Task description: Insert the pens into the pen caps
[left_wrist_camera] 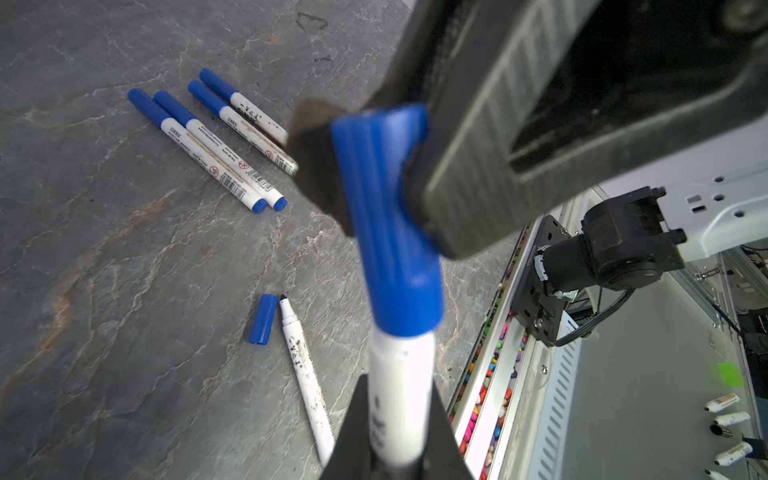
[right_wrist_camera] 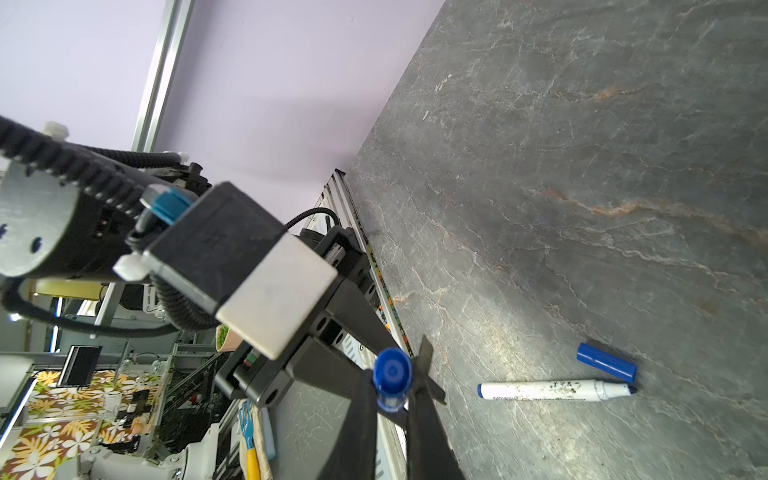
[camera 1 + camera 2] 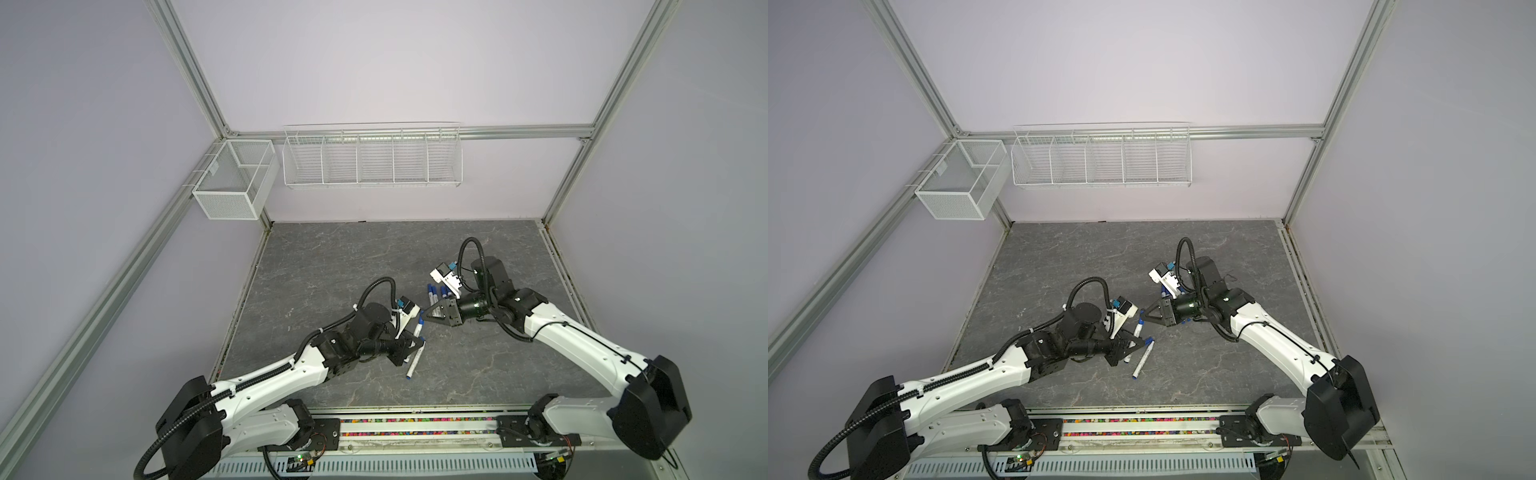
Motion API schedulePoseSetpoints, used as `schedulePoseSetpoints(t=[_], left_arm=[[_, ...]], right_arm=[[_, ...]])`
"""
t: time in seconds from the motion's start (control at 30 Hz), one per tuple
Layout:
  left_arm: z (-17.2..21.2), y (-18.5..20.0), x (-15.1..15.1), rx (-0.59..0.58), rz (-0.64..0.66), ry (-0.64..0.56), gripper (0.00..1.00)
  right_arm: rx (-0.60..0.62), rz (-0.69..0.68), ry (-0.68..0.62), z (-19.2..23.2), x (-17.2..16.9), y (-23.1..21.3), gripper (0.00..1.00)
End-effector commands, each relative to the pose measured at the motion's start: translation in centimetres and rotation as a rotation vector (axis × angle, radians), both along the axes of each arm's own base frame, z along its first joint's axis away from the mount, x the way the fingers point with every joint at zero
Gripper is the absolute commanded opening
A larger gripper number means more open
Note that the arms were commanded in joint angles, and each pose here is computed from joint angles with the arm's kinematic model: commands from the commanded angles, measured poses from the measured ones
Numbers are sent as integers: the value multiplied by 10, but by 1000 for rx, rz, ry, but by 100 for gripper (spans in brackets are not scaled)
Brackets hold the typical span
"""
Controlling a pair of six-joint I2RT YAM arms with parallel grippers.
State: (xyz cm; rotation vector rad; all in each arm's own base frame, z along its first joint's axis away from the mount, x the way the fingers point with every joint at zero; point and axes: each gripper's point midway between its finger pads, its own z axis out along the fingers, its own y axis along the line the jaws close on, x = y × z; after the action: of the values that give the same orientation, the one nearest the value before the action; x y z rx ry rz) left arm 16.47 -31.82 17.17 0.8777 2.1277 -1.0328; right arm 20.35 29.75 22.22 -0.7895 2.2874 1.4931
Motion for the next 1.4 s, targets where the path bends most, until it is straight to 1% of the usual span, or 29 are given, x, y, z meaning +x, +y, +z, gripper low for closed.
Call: schedulePoseSetpoints(t=[0.0,0.07,0.17,0.23,0.43,0.73,0.97,1.07,1.27,1.37], left_arm=[[148,-15,50,-395,141,-377,0],[146,-14,53,-390,146,-410,0],[144,-15,55,-391,149,-442,0],[142,-19,49,-398,97,-503,0],[132,-22,40,-372,84,-591,0],[106,-17,39,-339,105,-579,0],[94,-15,36,-315,109,-571,0],[91,-14,35,-310,110,-568,0],[84,-13,35,-300,117,-558,0],[82,-12,34,-302,121,-551,0]], right_arm=[[-83,223,221,-20,-79,-8,7],[-130,206,152,-20,-75,-10,7],[-170,198,71,-15,-69,-10,8],[-180,201,30,-10,-66,-9,8],[-178,189,-38,5,-55,-6,11],[-148,74,-109,26,-25,-5,16],[-121,42,-140,41,-14,-4,20],[-123,36,-148,43,-12,-4,24],[-129,4,-169,47,-6,-5,39],[-140,-29,-193,50,0,-8,42]])
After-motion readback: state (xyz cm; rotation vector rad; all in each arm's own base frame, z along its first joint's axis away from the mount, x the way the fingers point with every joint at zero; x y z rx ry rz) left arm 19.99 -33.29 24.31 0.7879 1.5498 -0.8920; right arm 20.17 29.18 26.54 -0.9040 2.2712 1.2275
